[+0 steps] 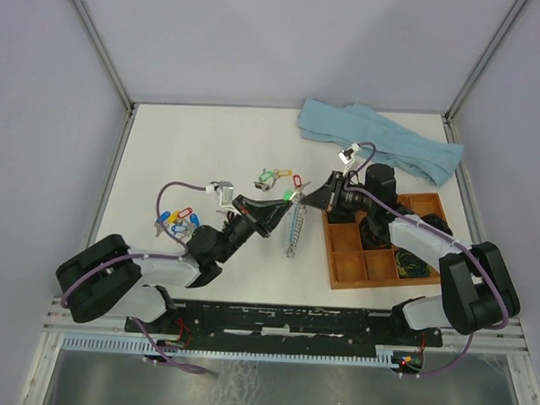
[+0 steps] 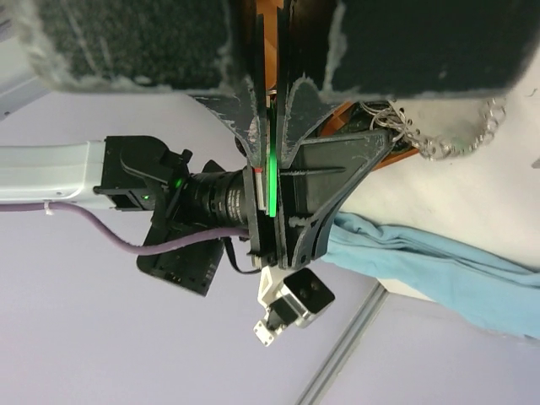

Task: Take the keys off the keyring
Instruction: Remove the key from the keyring, then place the keyring at the center of the board, then place the key at the center of the board.

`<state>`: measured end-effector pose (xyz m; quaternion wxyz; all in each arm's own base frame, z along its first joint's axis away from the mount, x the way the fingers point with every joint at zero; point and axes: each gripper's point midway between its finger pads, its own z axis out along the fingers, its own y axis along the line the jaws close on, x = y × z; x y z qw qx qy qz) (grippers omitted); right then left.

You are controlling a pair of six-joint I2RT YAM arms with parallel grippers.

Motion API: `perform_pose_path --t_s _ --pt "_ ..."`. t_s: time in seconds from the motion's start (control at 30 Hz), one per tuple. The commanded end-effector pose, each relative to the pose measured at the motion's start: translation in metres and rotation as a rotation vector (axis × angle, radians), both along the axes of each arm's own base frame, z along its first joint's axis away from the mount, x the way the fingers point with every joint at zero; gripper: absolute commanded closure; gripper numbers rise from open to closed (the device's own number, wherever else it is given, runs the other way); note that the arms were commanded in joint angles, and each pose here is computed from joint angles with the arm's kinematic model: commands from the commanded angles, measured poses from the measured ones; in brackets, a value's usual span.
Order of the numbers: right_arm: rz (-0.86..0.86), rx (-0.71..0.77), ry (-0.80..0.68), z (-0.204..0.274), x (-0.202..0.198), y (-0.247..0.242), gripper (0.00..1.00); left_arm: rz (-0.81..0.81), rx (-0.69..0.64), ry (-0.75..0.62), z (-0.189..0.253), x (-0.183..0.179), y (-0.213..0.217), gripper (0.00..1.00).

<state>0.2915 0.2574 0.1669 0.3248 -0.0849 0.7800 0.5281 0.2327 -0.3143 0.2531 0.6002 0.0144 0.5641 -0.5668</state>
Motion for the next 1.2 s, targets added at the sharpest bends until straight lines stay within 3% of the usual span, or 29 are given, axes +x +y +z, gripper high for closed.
perform_pose_path --t_s 0.0,0.4,0.6,0.77,0.9,0.93,1.1,1.17 --pt "0.041 0.007 -0.192 0.037 0.008 0.005 0.99 0.064 0.025 -0.021 0.012 0.003 0.022 0.97" --pt "0.168 -0.144 -0.291 0.020 0.007 0.008 0.99 0.154 0.288 0.390 -0.084 0.044 0.081 0.97" --pt "0.261 -0.222 -0.347 0.014 -0.003 0.008 0.94 0.288 0.461 0.625 -0.147 0.067 0.098 0.97" --pt "0.255 -0.305 -0.350 0.005 0.002 0.000 0.94 0.451 0.576 0.698 -0.177 0.093 0.117 0.96" --pt "0.233 -0.371 -0.349 -0.002 0.010 -0.007 0.92 0.515 0.587 0.731 -0.190 0.114 0.124 0.95" --pt "0.227 -0.381 -0.353 -0.002 0.011 -0.008 0.90 0.526 0.588 0.741 -0.193 0.120 0.125 0.92" --pt "0.204 -0.414 -0.367 0.004 0.015 -0.016 0.78 0.629 0.635 0.840 -0.199 0.130 0.143 0.40" --pt "0.188 -0.423 -0.391 0.011 0.017 -0.021 0.73 0.650 0.618 0.818 -0.184 0.129 0.148 0.29"
